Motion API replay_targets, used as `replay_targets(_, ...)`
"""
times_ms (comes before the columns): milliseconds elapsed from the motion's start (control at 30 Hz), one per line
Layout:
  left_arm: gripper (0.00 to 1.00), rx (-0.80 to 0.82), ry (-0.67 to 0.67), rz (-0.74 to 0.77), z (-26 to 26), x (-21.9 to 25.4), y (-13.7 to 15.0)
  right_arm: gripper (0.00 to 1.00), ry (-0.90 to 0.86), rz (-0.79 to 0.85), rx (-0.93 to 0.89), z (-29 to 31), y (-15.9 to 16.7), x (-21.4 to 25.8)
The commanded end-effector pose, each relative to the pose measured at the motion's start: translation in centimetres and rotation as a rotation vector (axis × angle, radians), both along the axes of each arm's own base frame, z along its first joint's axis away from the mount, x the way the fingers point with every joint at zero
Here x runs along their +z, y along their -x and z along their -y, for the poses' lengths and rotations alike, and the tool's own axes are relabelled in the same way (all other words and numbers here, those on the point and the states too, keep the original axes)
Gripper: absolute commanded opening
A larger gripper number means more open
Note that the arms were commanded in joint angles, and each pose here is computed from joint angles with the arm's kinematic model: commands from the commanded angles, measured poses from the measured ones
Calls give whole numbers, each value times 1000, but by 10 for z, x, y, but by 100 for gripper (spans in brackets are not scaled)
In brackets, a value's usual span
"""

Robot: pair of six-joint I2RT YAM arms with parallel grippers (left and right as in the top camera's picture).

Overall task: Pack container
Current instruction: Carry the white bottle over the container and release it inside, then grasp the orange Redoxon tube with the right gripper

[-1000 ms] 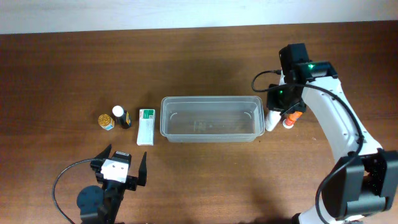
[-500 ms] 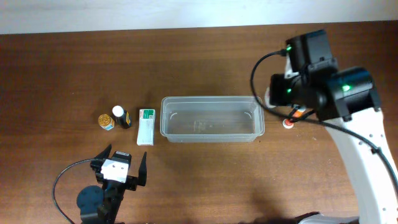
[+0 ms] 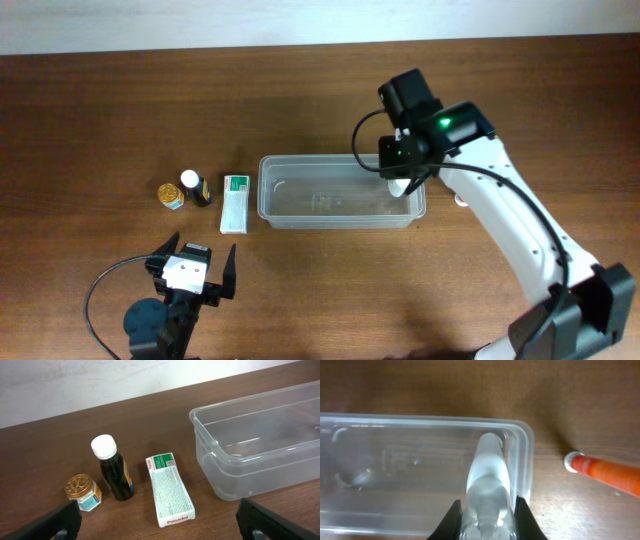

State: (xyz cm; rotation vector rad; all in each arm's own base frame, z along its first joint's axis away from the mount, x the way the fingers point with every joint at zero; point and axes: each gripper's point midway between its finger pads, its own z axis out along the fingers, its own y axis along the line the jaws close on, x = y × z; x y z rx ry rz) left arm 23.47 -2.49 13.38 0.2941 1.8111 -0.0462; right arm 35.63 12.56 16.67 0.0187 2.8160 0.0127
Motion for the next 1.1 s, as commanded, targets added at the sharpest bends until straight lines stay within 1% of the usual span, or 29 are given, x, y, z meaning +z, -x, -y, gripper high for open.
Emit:
replay_targets(0,100,-10,-6,8,1,0,0,4,27,-10,-15,2,0,-19)
replay_targets(300,100,-10,-6,8,1,0,0,4,14,22,-16,0,-7,-46)
replay_targets(333,100,-9,-6,8,1,0,0,9,13,25,-16,0,-8,-46)
replay_targets(400,100,-10,-6,8,1,0,0,28,17,32,-18,0,-9,-45)
replay_targets(467,100,-10,-6,8,1,0,0,38,30,53,-25,3,-12,-40)
replay_targets(533,100,-9,-6,8,1,0,0,54,25,73,-23,3,-13,-29)
replay_targets(667,100,-10,-6,8,1,0,0,59,-1,133,-25,4,-12,6)
replay_targets(800,100,-9,-6,8,1,0,0,70,-19,205,-55,18,-5,47)
replay_targets(900,100,-10,-6,8,1,0,0,76,1,240,-132,51,2,68)
replay_targets(967,100,-9,-6,8,1,0,0,77,20,239,-209,81,6,73)
replay_targets(1067,100,-9,-6,8,1,0,0,78,33,192,-339,128,11,66)
